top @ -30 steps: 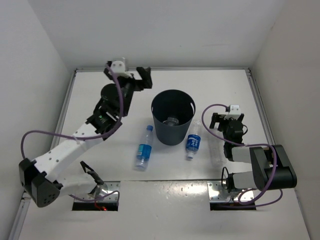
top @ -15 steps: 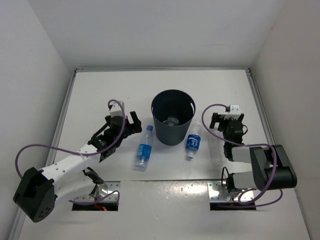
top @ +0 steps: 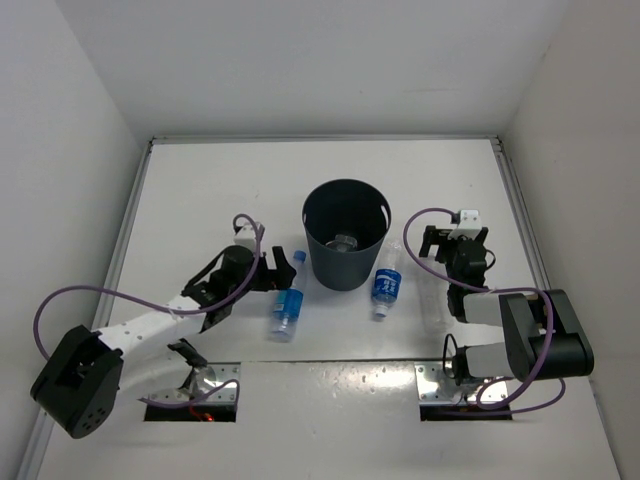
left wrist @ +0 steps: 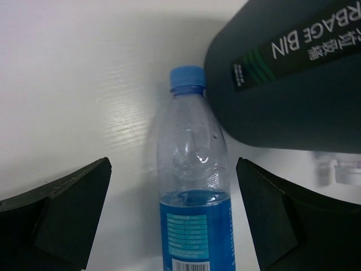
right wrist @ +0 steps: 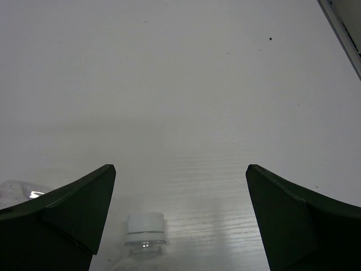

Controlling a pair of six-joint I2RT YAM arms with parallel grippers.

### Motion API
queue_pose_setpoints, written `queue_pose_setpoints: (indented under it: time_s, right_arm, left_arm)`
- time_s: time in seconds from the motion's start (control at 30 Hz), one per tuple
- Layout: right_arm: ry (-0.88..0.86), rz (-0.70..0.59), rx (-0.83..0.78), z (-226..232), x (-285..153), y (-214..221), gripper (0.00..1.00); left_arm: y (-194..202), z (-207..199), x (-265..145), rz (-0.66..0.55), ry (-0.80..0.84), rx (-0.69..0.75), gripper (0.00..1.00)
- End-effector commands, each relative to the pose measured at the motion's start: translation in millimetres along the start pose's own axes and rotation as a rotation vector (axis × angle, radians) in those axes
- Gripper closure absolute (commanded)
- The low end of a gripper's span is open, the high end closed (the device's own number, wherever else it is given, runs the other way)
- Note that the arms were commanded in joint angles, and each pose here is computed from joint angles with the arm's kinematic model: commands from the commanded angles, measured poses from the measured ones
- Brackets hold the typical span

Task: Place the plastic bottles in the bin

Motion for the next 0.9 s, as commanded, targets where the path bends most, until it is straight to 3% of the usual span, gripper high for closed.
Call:
queue_pose_setpoints:
  time_s: [0.0, 0.63, 0.87]
  right_arm:
    - [-0.005, -0.062, 0.013, 4, 6, -15, 0.00]
    - [-0.005, -0.062, 0.013, 4, 6, -15, 0.00]
    - [-0.005, -0.062, 0.013, 4, 6, -15, 0.00]
  left_arm:
    - [-6, -9, 1, -0.057, 0.115, 0.017, 0.00]
    - [21, -15, 12, -0.007, 0.166, 0.062, 0.00]
    - [25, -28, 13, 0.003, 0.254, 0.096, 0.18]
Point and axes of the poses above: each gripper's point midway between its finger pads, its own x axis out along the fingers, its own z axis along the line the jaws close on, y = z × x, the point moved 8 cm from there along -x, back along the fingers, and after that the axes turned 13 degrees about x, right-handed, at the moved point
